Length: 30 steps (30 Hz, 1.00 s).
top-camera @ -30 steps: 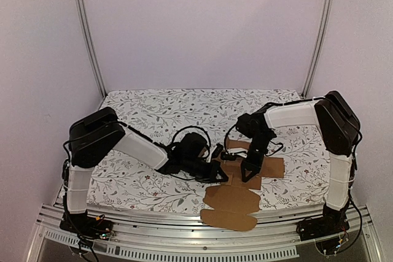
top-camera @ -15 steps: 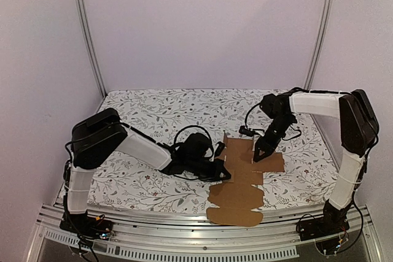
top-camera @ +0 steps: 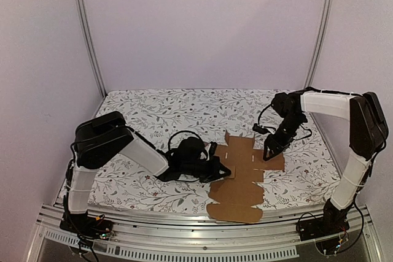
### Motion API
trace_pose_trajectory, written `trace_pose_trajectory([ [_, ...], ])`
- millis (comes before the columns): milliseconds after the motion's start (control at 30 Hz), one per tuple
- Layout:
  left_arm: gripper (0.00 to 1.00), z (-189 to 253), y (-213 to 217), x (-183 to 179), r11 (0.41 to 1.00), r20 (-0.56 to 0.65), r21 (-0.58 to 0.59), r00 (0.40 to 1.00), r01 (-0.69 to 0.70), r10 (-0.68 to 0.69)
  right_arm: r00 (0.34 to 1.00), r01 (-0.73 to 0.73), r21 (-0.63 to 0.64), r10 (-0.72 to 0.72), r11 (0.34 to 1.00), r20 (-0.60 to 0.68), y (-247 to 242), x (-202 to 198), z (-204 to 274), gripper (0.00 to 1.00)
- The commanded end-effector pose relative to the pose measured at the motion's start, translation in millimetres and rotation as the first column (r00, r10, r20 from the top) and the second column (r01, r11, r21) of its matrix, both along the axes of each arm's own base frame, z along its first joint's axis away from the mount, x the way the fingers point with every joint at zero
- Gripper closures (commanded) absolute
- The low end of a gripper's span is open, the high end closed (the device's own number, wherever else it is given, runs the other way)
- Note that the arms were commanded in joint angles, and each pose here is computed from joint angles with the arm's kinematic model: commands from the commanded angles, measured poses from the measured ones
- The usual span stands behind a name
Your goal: Fold the paper box
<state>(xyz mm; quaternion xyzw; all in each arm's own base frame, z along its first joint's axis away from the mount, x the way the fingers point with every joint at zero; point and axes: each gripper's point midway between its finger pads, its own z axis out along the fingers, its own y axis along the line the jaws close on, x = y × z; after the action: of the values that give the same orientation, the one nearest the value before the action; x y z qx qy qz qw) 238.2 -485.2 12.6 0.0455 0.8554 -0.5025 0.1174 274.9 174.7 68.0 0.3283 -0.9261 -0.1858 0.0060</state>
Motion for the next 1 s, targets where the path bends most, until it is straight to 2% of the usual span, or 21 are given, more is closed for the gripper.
trace_pose_trajectory([
  [0, 1.00, -90, 36, -7, 0.972, -0.137, 0.187, 0.977, -0.140, 0.167, 0.998, 0.049, -0.074, -0.051, 0.996, -0.027, -12, 7, -15, 0.56],
  [200, 1.00, -76, 39, -5, 0.957, -0.067, 0.241, 0.981, -0.163, 0.184, 0.991, 0.041, -0.125, -0.056, 0.991, -0.124, -17, -1, -40, 0.54],
  [400, 1.00, -71, 37, -18, 0.919, -0.004, 0.393, 0.999, -0.038, 0.043, 0.987, 0.058, -0.118, -0.075, 0.991, -0.139, -4, 22, -53, 0.53],
  [533, 1.00, -67, 50, -21, 0.877, 0.030, 0.480, 0.999, 0.001, -0.018, 0.991, 0.029, -0.139, -0.046, 0.990, -0.123, 12, 39, -64, 0.54],
  [800, 1.00, -57, 88, -25, 0.699, 0.066, 0.711, 0.981, 0.081, -0.182, 0.990, -0.095, -0.099, 0.084, 0.990, -0.114, 66, 44, -74, 0.54],
  [967, 1.00, -49, 107, -36, 0.553, 0.037, 0.821, 0.953, 0.143, -0.301, 0.981, -0.192, -0.026, 0.191, 0.981, -0.026, 109, 62, -61, 0.54],
])
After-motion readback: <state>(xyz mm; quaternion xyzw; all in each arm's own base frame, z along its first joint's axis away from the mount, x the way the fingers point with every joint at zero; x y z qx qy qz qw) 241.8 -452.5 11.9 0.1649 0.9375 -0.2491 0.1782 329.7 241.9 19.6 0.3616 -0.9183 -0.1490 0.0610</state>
